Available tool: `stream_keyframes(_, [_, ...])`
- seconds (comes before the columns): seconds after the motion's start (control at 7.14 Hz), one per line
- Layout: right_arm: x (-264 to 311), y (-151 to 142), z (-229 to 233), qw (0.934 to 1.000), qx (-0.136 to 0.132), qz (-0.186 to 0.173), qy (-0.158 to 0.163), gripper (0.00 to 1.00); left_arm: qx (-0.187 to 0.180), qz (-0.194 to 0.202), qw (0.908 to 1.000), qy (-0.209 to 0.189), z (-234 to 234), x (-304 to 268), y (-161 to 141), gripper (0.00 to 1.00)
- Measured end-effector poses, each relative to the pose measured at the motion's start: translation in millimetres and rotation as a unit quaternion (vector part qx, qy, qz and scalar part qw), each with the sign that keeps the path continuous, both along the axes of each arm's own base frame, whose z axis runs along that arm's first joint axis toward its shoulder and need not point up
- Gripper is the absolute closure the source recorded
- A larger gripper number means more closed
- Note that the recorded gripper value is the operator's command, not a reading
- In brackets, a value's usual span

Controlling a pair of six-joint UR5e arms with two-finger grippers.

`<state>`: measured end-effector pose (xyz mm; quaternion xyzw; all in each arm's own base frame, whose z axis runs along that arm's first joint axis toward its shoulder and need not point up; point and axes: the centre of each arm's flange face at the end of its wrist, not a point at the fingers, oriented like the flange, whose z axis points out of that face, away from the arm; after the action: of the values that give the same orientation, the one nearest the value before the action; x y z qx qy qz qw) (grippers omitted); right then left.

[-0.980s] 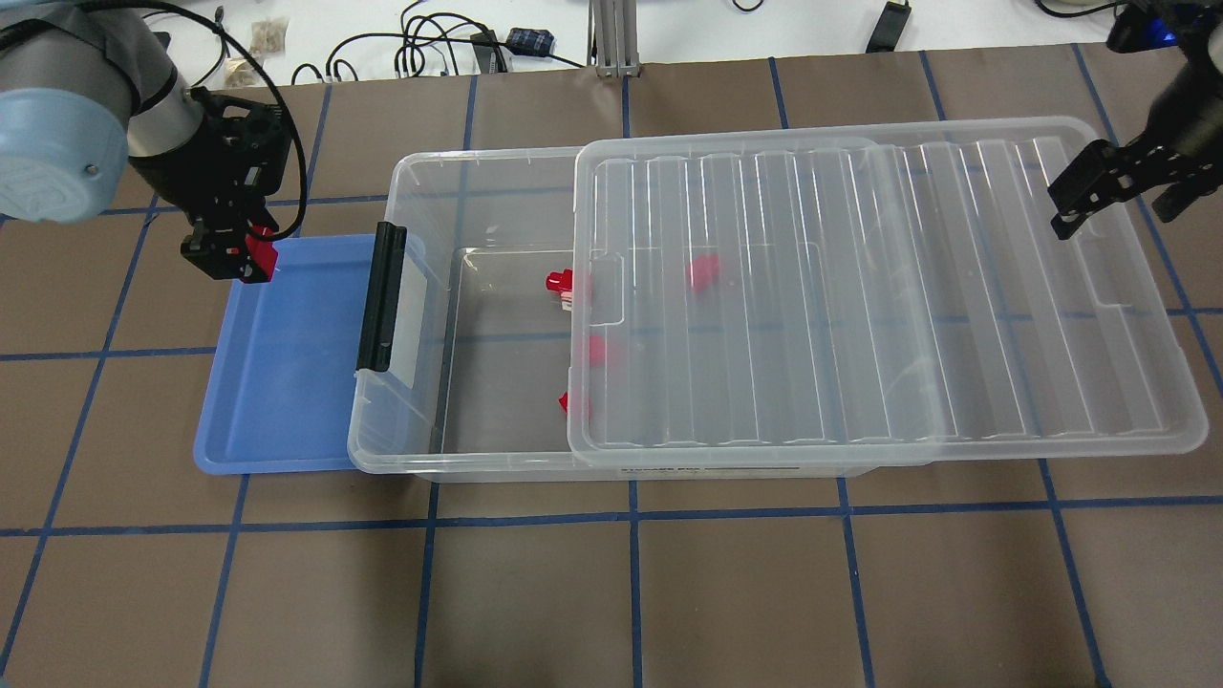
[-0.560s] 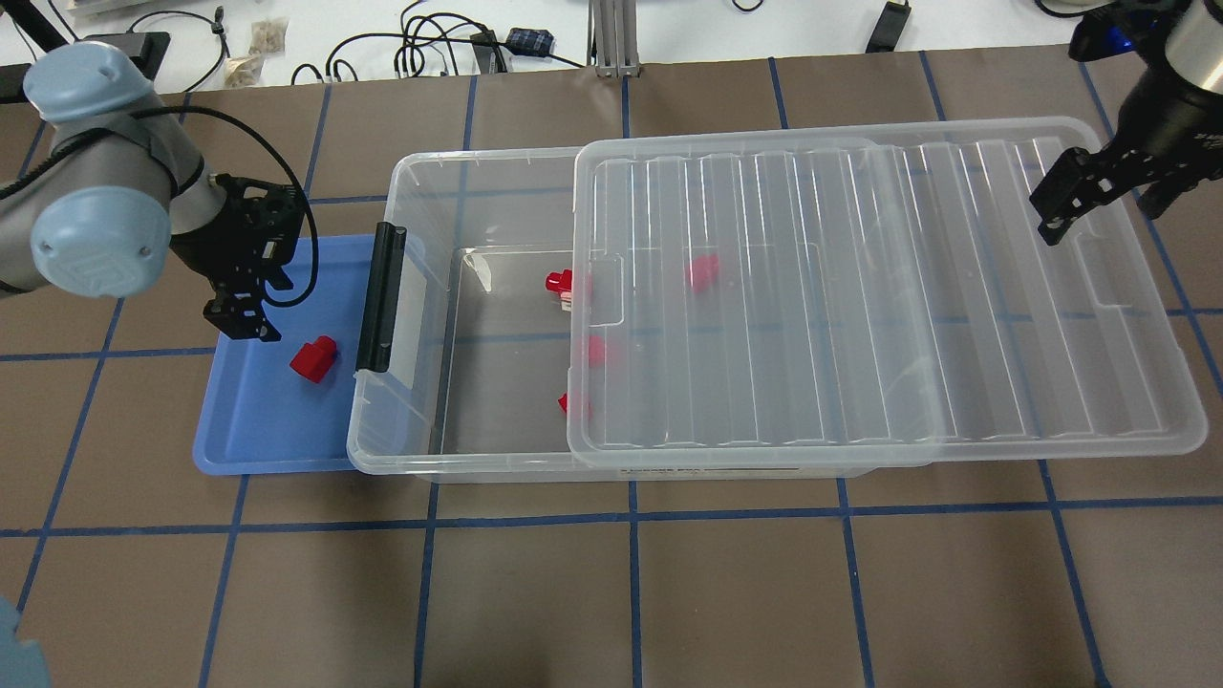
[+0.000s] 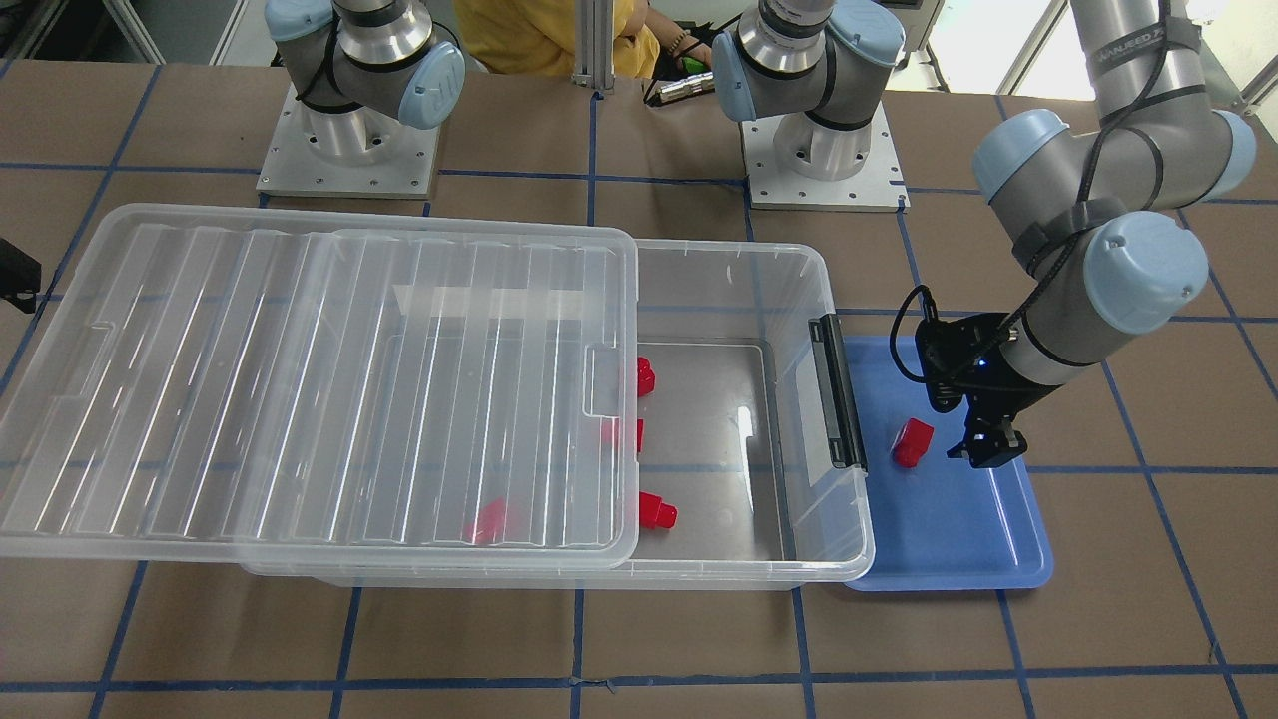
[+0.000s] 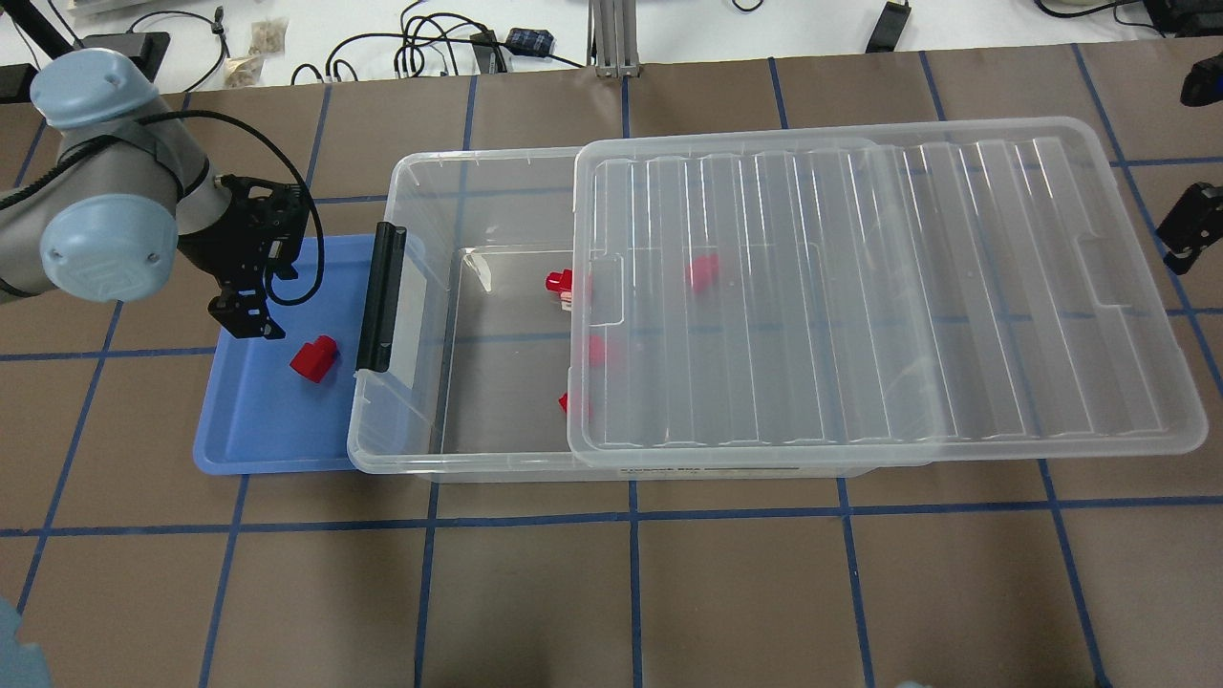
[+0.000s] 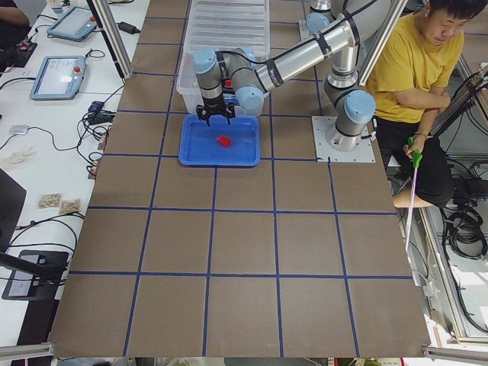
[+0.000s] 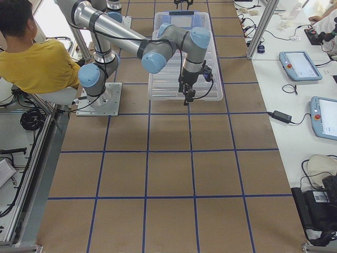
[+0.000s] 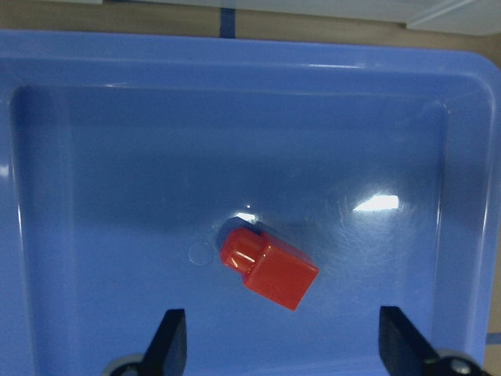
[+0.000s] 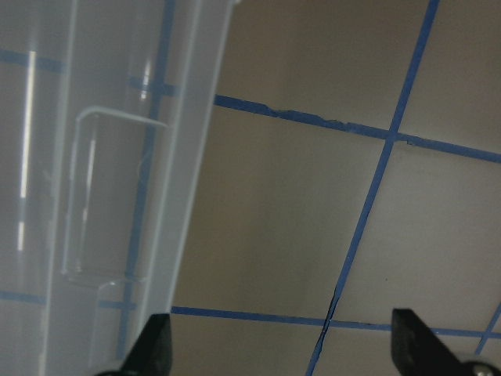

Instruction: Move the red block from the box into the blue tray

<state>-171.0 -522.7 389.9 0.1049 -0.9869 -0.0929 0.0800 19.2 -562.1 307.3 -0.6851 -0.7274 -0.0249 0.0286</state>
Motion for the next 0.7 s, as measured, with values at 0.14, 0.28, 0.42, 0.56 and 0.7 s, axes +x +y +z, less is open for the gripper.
stream_keyframes(0.14, [-12,-2,-14,0.9999,0.012,-0.002,-0.004,0.00,-0.002,0.030,0.9995,0.005,39,-6,-2,0.09])
stream_keyframes(0.28, [-18,-3,-24,0.9998,0.019,-0.002,-0.007,0.00,-0.009,0.078,0.9969,0.007,80,-21,-1,0.09])
stream_keyframes(0.42, [-20,-4,-33,0.9996,0.025,-0.004,-0.013,0.00,-0.024,0.134,0.9907,0.010,114,-52,3,0.08])
stream_keyframes(0.56, [-19,-3,-40,0.9994,0.029,-0.009,-0.018,0.00,-0.040,0.193,0.9803,0.015,140,-91,9,0.00])
stream_keyframes(0.7, [-18,-3,-42,0.9992,0.029,-0.019,-0.020,0.00,-0.049,0.273,0.9604,0.026,158,-128,16,0.00])
